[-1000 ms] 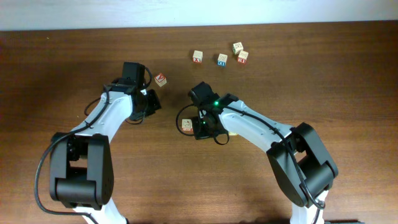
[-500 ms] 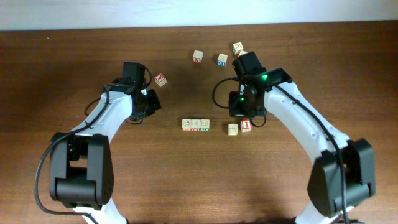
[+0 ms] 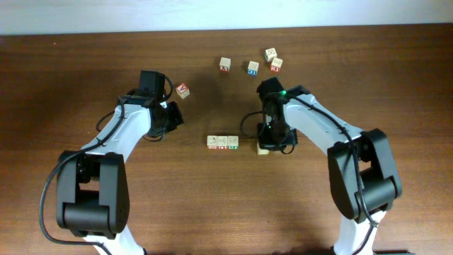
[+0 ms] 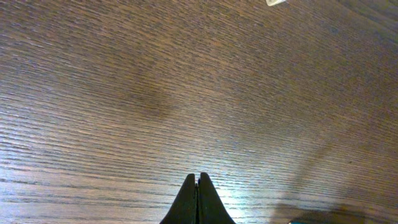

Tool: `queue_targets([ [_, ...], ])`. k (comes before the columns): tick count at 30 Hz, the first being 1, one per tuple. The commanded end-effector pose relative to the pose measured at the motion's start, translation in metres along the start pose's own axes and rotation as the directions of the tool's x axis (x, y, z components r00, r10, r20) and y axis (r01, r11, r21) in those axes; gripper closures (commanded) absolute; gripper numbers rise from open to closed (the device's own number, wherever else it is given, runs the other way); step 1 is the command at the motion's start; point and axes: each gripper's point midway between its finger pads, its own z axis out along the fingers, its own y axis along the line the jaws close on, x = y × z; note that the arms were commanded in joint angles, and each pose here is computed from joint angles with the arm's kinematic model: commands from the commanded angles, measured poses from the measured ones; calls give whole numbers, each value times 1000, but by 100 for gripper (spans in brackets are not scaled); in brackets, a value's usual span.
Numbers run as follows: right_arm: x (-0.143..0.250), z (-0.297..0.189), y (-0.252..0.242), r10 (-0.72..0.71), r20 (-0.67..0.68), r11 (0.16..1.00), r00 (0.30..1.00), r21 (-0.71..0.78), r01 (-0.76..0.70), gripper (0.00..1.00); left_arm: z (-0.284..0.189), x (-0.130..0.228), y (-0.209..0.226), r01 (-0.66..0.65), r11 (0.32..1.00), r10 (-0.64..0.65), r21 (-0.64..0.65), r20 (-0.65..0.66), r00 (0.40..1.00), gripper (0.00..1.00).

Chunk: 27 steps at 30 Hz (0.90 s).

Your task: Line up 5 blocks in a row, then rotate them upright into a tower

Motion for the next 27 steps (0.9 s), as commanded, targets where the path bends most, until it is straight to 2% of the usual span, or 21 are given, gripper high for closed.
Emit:
queue_targets([
  [1, 8, 9, 19, 16, -19, 1000, 1000, -26, -16, 96, 1, 2, 1, 9, 1000, -9, -1, -6, 1000, 100],
  [9, -5, 16, 44, 8, 19, 992, 1000, -128, -6, 96, 1, 2, 1, 9, 1000, -9, -1, -6, 1000, 100],
  [16, -12, 18, 56, -6, 66, 991, 998, -133, 15, 96, 1, 3, 1, 9, 1000, -9, -2, -6, 1000, 100],
  [18, -16, 11, 57, -31, 77, 991, 997, -128, 40, 96, 1, 3, 1, 9, 1000, -9, -2, -6, 1000, 100],
  [20, -18, -18, 58, -73, 98, 991, 993, -102, 83, 96, 1, 3, 1, 9, 1000, -9, -2, -6, 1000, 100],
  [21, -12, -26, 59, -79, 91, 991, 993, -104, 88, 96, 1, 3, 1, 9, 1000, -9, -2, -6, 1000, 100],
  [24, 23, -19, 62, -98, -36, 990, 995, -106, 93, 96, 1, 3, 2, 9, 1000, -9, -2, -7, 1000, 100],
  [27, 38, -14, 81, -161, -46, 983, 986, -96, 156, 96, 1, 3, 2, 9, 1000, -9, -2, -7, 1000, 100],
])
